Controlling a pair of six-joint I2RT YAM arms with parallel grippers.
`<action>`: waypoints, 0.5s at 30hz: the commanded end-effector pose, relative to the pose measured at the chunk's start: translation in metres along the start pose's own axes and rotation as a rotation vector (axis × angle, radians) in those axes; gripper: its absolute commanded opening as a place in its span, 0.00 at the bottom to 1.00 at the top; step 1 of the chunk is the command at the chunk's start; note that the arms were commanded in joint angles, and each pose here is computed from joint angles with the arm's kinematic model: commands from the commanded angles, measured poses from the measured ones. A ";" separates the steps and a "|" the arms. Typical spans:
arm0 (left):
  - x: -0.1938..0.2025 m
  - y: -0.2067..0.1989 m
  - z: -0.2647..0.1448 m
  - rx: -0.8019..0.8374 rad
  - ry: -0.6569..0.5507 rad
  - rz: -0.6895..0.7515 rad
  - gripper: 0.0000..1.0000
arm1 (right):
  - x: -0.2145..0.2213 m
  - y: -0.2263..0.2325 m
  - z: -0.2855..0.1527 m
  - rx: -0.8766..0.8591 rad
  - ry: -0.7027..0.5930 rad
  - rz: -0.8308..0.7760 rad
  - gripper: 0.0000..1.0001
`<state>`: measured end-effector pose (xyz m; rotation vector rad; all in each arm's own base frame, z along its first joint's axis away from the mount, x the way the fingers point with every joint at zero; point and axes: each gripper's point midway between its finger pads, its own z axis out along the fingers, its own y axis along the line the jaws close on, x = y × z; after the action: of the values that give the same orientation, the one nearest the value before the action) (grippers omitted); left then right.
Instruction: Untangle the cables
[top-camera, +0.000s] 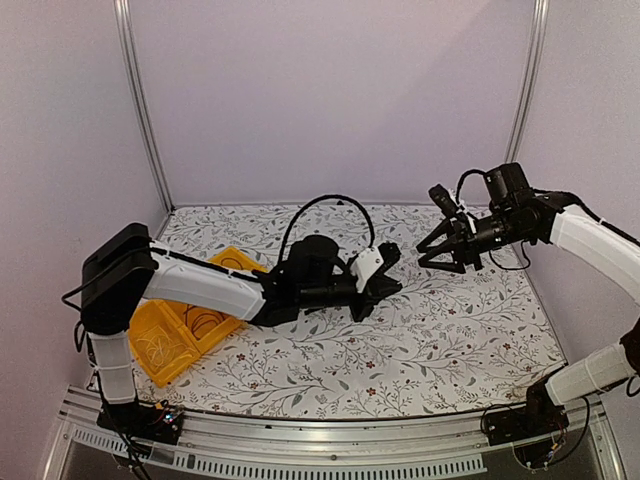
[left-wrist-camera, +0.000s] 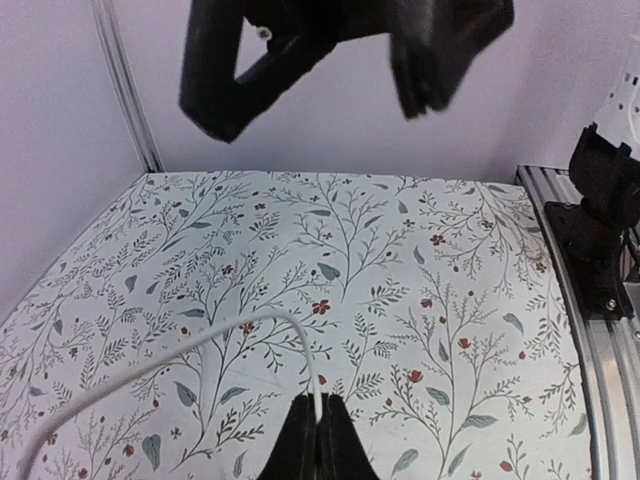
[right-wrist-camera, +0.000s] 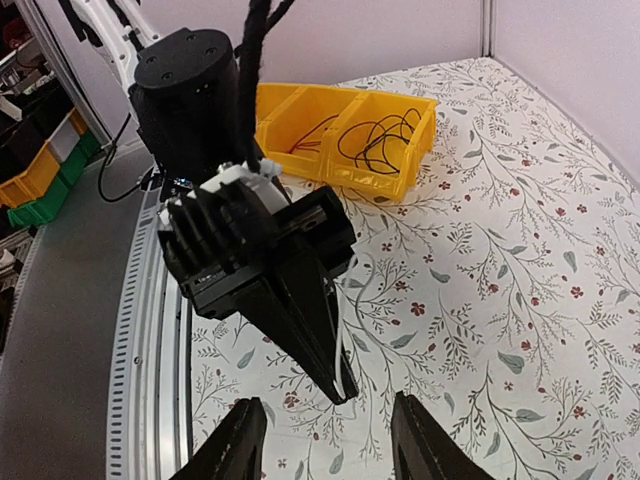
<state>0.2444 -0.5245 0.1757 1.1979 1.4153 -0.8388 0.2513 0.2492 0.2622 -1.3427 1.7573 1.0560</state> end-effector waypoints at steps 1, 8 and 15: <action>-0.020 0.024 -0.033 -0.142 0.094 -0.087 0.00 | 0.017 -0.022 0.000 0.127 -0.039 -0.107 0.51; 0.018 0.068 -0.136 -0.539 0.419 -0.246 0.00 | 0.042 -0.034 0.006 0.171 0.004 -0.079 0.57; 0.038 0.106 -0.274 -0.962 0.542 -0.439 0.00 | 0.059 -0.039 0.014 0.155 0.048 -0.037 0.59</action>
<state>0.2708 -0.3329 0.2314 0.6465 2.0079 -0.3247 0.2709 0.2318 0.2073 -1.3006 1.7893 0.8728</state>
